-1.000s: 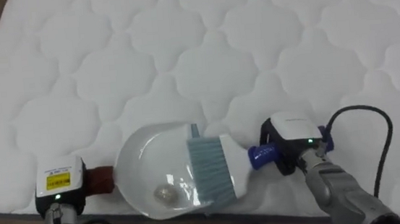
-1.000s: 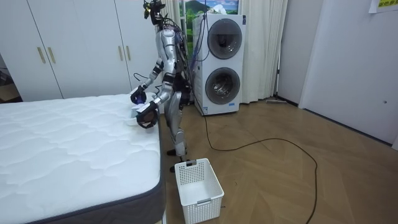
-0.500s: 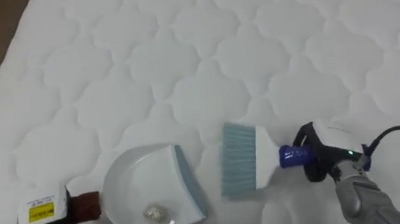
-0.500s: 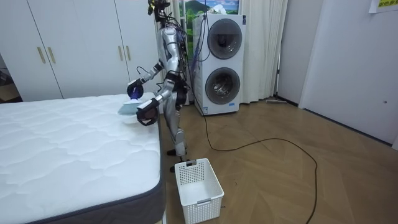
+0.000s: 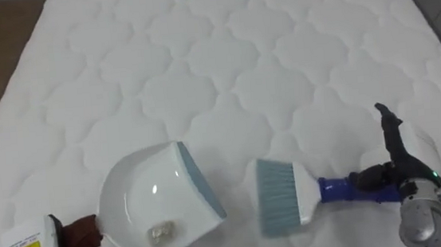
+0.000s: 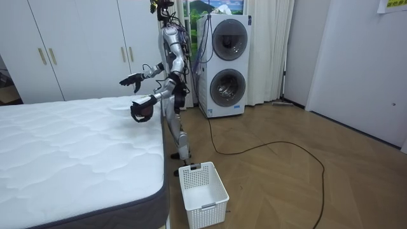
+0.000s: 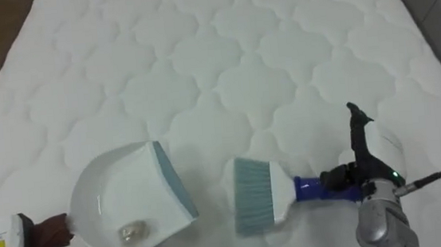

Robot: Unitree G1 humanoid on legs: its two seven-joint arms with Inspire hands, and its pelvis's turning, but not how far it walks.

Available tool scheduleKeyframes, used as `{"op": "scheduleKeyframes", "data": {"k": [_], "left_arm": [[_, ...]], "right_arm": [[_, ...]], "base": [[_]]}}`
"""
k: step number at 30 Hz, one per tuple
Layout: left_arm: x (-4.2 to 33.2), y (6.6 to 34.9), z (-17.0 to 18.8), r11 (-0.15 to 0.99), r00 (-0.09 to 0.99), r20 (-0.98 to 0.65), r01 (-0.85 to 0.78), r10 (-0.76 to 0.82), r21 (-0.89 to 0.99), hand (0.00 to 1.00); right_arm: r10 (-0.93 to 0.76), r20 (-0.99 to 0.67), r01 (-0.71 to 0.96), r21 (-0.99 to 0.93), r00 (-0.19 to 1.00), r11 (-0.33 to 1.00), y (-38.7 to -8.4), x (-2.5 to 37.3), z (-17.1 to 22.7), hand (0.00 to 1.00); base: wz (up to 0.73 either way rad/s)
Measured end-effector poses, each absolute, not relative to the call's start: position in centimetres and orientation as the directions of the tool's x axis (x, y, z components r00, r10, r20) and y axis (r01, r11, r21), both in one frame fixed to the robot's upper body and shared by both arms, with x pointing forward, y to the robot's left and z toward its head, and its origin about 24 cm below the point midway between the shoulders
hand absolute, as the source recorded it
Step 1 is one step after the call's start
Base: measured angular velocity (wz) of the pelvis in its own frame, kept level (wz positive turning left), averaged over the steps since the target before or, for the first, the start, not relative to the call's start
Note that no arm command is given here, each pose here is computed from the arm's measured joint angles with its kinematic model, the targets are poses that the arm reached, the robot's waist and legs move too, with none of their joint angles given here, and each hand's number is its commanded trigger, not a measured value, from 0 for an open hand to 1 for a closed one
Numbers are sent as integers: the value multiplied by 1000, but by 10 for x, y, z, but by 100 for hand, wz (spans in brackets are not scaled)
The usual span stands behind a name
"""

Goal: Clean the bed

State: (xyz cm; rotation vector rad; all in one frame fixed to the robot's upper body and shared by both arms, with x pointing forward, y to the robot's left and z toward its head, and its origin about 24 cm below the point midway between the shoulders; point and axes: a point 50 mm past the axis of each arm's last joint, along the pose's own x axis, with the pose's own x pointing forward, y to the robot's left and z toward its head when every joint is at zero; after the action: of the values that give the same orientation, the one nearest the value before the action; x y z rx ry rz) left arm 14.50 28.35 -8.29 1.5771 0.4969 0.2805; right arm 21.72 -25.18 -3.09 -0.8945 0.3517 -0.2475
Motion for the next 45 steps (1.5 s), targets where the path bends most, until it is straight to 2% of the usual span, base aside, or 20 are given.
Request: {"op": "scheduleKeyframes", "data": {"k": [5, 11, 27, 38, 45], "left_arm": [[146, 279, -82, 33, 871, -114, 112, 478, 993, 100], [151, 273, -80, 108, 881, -110, 67, 461, 992, 100], [179, 260, -61, 221, 909, -43, -54, 414, 974, 100], [174, 260, -64, 261, 901, -90, -27, 424, 965, 100], [174, 249, -68, 294, 901, -103, -29, 422, 955, 100]], "right_arm": [[-367, -199, 76, -785, 909, 615, -256, 217, -30, 0], [-403, -222, 142, -701, 888, 699, -262, 218, -28, 0], [-378, -137, 235, -582, 915, 778, -247, 230, -10, 0], [-355, -37, 279, -545, 934, 791, -239, 247, 13, 0], [-388, 16, 341, -510, 922, 789, -233, 248, 17, 0]], "base": [[-7], [8], [22], [38], [44]]}}
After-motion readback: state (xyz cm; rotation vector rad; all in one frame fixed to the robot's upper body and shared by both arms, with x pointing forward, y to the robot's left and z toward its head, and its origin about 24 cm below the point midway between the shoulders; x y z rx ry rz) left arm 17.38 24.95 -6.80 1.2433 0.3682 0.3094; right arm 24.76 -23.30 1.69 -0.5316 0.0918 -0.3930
